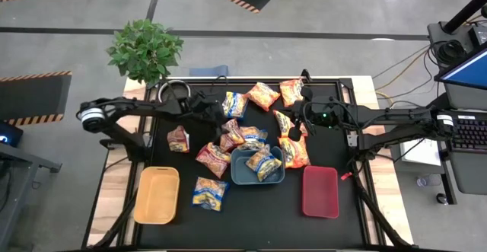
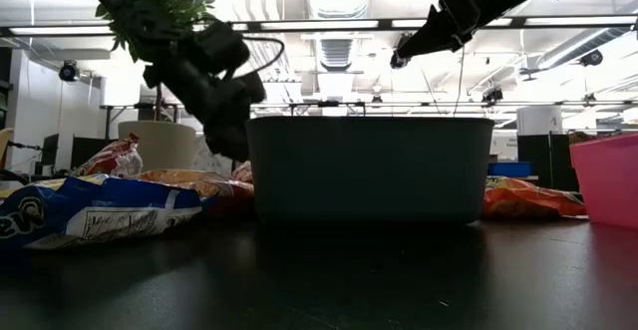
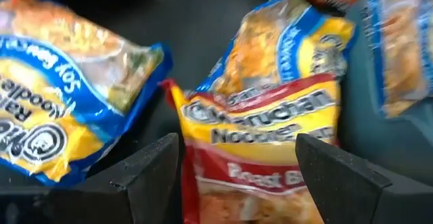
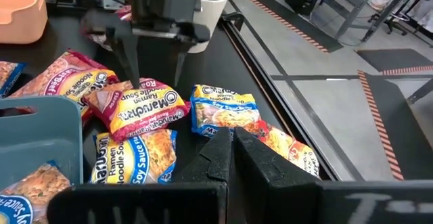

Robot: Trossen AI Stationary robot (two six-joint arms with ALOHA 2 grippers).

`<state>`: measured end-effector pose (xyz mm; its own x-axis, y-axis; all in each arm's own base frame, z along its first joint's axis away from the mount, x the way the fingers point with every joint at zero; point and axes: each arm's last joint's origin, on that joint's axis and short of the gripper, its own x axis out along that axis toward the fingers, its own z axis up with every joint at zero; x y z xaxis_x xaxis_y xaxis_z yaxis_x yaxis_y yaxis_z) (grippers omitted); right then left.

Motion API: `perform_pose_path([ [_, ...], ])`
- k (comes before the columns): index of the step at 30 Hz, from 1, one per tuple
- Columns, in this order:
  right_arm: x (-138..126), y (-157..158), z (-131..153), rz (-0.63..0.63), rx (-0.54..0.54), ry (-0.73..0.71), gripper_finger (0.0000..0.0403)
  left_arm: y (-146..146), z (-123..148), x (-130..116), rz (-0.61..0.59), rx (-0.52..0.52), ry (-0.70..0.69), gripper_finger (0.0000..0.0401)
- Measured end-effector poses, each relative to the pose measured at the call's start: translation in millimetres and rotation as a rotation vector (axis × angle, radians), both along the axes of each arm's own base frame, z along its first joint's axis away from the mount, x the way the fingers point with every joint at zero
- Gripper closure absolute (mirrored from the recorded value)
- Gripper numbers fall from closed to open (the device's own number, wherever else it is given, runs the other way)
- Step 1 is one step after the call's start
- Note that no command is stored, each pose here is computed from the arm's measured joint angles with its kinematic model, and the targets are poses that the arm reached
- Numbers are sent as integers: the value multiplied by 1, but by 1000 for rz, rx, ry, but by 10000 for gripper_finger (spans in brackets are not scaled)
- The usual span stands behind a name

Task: Sort Maruchan noodles
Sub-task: Put the top right red noodle pack into the yellow bin

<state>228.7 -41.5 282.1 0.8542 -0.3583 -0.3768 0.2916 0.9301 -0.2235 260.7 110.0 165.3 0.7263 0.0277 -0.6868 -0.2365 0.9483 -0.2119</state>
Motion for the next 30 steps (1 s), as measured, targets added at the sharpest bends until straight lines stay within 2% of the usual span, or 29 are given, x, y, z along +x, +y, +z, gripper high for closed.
perform_pose_path([
  [8, 0, 0, 0, -2, 4, 1, 394, 2, -17, 4, 34, -48, 56, 122],
  [12, 0, 0, 0, -2, 7, 0, 394, 3, -26, 5, 34, -60, 79, 144],
  [16, 0, 0, 0, -3, 7, 0, 394, 2, -28, 6, 26, -66, 86, 214],
  [22, 0, 0, 0, -3, 7, 0, 394, -1, -18, 3, 3, -55, 66, 374],
  [23, 0, 0, 0, -3, 7, 0, 394, -1, -15, 3, -6, -61, 54, 387],
  [27, 0, 0, 0, -2, 7, 0, 394, -9, 3, 1, -37, -45, -9, 384],
  [30, 0, 0, 0, -3, 7, 0, 394, -21, 23, -2, -81, -20, -61, 397],
])
